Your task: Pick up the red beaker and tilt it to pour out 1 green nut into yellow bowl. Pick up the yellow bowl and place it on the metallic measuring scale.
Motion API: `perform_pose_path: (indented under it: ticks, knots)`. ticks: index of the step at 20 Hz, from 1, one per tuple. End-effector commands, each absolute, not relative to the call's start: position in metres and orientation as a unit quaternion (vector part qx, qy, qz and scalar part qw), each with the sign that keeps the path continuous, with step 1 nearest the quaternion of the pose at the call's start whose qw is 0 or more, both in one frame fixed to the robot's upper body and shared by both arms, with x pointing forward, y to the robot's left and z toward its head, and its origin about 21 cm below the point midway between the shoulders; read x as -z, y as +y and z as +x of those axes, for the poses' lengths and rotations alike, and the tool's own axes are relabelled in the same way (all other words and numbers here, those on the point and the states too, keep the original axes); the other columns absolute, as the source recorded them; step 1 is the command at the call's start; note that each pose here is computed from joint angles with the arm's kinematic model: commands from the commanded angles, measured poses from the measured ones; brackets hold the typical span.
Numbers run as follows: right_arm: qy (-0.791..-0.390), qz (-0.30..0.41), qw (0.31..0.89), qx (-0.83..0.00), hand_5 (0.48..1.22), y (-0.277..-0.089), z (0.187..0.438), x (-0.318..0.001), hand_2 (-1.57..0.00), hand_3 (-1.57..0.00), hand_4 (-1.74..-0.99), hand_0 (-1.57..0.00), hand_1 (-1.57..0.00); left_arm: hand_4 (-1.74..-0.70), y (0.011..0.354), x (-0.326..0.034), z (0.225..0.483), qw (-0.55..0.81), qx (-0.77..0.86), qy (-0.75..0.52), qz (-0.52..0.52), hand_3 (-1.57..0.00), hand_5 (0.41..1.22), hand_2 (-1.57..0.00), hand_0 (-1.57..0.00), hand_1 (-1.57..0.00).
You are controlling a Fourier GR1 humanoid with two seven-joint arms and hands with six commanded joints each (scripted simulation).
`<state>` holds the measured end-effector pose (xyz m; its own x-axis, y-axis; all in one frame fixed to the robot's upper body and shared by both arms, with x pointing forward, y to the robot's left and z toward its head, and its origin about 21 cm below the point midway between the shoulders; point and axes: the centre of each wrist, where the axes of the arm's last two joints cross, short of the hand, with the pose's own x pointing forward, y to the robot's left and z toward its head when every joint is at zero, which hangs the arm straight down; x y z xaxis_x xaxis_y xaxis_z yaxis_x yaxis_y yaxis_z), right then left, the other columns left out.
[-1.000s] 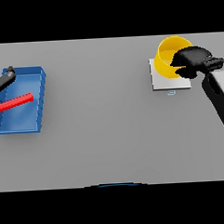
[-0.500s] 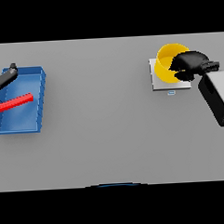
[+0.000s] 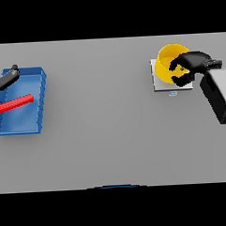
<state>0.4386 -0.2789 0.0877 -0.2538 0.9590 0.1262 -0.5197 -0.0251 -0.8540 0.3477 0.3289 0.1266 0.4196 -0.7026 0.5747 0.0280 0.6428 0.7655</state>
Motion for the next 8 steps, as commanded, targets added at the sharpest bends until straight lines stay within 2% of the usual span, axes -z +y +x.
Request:
perform_pose_path:
  ticks: [1, 4, 8]
  knots:
    - [-0.423, -0.255, 0.552, -0.672, 0.78, -0.2796, 0.4391, -0.0878, -0.39, -0.54, -1.385, -0.25, -0.23, -0.81, 0.3288, -0.1244, 0.3476, 0.767, 0.238, -0.483, 0.35, 0.0, 0.739, 0.0, 0.0, 0.0]
    - [-0.421, -0.248, 0.543, -0.683, 0.746, -0.2771, 0.4386, -0.0827, -0.24, -0.44, -1.346, -0.13, -0.12, -0.81, 0.3322, -0.1286, 0.3482, 0.766, 0.24, -0.481, 0.352, 0.0, 0.736, 0.0, 0.0, 0.0]
    - [-0.41, -0.248, 0.541, -0.691, 0.733, -0.2701, 0.4403, -0.0804, -0.12, -0.35, -1.308, -0.05, -0.05, -0.82, 0.3275, -0.1284, 0.3492, 0.768, 0.236, -0.484, 0.347, 0.0, 0.734, 0.0, 0.0, 0.0]
